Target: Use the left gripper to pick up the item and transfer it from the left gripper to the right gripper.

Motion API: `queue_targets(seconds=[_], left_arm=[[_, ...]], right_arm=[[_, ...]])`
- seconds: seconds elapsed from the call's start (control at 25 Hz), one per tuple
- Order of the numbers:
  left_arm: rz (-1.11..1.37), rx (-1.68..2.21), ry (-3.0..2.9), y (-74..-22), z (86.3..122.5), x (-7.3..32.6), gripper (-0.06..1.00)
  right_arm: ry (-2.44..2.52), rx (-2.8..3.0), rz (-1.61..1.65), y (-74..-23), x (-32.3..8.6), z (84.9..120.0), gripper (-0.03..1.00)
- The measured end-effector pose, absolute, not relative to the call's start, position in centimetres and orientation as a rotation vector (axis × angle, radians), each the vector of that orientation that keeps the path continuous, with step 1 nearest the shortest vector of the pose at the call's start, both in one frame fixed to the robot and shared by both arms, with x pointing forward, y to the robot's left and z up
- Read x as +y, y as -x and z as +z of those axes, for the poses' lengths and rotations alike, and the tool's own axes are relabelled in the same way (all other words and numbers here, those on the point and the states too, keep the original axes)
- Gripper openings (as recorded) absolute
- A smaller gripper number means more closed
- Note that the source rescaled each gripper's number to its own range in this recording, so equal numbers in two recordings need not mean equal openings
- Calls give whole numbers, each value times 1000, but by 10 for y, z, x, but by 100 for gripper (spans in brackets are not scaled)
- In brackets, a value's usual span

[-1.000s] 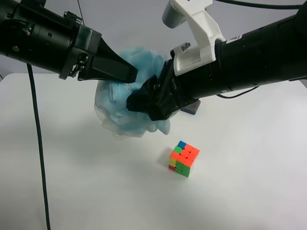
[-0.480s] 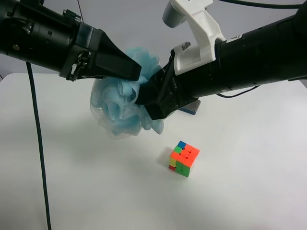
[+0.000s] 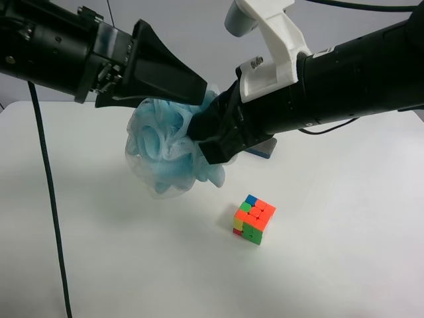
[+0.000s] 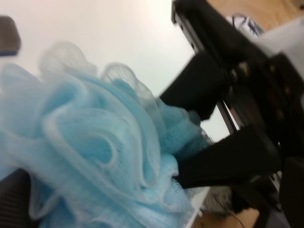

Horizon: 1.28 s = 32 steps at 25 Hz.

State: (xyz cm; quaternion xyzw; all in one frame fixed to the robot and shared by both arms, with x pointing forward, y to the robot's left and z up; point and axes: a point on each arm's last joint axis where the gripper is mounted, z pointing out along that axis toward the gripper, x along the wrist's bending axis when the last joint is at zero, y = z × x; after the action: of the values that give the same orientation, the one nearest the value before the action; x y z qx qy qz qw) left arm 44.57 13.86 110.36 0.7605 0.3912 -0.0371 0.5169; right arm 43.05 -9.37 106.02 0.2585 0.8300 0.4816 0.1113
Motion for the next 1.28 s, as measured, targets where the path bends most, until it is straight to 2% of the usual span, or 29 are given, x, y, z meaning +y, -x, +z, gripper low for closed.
queue_targets(seconds=[0.28,0.68,0.96,1.28], left_arm=[[91,950,-1714,-433,1138,183,100],[391,1026,-1770,-366,1167,237,100],[606,1256,-1858,-312,1160,269,100],[759,1372,-1828,-257,1120,291,100]], right_arm=[[-761,2440,1416,-430,-94,1060,8],[-761,2440,1416,-430,-94,1060,4],[-761,2440,1416,-430,-94,1060,2],[-761,2440,1416,-430,-94,1060,1]])
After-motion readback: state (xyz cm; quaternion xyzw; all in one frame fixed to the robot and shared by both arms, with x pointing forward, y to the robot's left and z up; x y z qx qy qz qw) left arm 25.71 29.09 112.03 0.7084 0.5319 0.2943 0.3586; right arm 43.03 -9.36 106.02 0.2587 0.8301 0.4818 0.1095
